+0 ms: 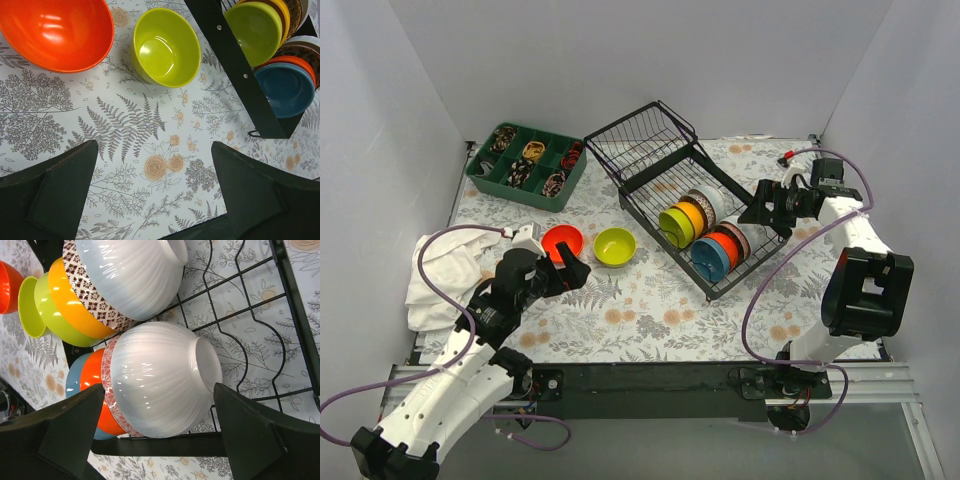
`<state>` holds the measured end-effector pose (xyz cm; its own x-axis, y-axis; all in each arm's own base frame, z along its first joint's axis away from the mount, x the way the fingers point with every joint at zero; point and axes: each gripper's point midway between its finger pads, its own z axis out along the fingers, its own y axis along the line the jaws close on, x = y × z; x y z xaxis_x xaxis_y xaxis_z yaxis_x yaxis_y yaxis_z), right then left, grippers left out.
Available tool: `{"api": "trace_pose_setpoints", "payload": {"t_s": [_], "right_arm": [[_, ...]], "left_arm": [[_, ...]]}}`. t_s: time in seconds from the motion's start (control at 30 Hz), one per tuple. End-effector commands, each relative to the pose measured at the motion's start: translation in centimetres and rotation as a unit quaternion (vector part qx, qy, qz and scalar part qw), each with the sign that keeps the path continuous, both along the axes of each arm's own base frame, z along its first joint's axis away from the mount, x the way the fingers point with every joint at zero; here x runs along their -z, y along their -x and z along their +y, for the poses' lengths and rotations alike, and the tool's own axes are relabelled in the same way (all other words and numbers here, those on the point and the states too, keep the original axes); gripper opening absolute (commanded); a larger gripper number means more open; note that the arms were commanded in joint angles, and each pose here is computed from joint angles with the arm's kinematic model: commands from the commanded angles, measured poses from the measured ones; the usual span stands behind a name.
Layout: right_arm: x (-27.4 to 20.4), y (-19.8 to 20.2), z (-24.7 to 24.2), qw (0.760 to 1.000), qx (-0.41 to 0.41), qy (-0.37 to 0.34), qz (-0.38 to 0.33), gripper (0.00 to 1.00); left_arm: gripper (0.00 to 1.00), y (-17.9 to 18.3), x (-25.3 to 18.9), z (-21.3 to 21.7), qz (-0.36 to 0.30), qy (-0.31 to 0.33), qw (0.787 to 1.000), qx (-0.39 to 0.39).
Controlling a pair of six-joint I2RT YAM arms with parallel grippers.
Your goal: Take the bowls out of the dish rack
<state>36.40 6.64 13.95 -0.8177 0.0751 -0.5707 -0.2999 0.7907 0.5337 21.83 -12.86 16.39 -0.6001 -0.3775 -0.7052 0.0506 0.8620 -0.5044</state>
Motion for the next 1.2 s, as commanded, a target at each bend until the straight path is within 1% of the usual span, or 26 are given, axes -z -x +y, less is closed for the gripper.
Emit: {"api": "trace_pose_setpoints", "payload": {"t_s": [0.0, 0.17, 0.37, 0.57, 0.87, 1.07, 1.17], "right_arm": [[-1.4, -1.4, 0.4, 0.998, -0.045, -0.014, -0.049, 0.99], [0.4, -0.9, 0.7, 0.998, -0.056, -0.023, -0.029, 0.99], [1.0, -0.5, 1.5, 0.995, -0.078, -0.054, -0.023, 0.99], [1.7, 0.8, 2.4, 0.992, -0.092, -0.082, -0.007, 0.98], [2.1, 0.8, 2.5, 0.994, -0.089, -0.068, -0.002, 0.96], [3.0, 0.8, 2.1, 0.997, -0.075, -0.022, 0.007, 0.95], [2.9, 1.0, 2.4, 0.997, -0.082, -0.009, -0.001, 0.95]], "left_arm": [[0.98, -0.5, -0.8, -0.1, -0.019, 0.002, 1.000, 0.004], [0.98, -0.5, -1.0, 0.0, -0.025, 0.001, 1.000, 0.002], [0.98, -0.5, -0.8, -0.1, -0.021, 0.001, 1.000, 0.005], [0.98, -0.6, -0.6, -0.2, -0.018, -0.001, 1.000, 0.007], [0.98, -0.6, -0.3, -0.6, -0.012, -0.001, 1.000, 0.020], [0.98, -0.6, -0.4, -0.7, -0.016, 0.001, 1.000, 0.021], [0.98, -0.6, -0.4, -0.6, -0.017, 0.001, 1.000, 0.020]]}}
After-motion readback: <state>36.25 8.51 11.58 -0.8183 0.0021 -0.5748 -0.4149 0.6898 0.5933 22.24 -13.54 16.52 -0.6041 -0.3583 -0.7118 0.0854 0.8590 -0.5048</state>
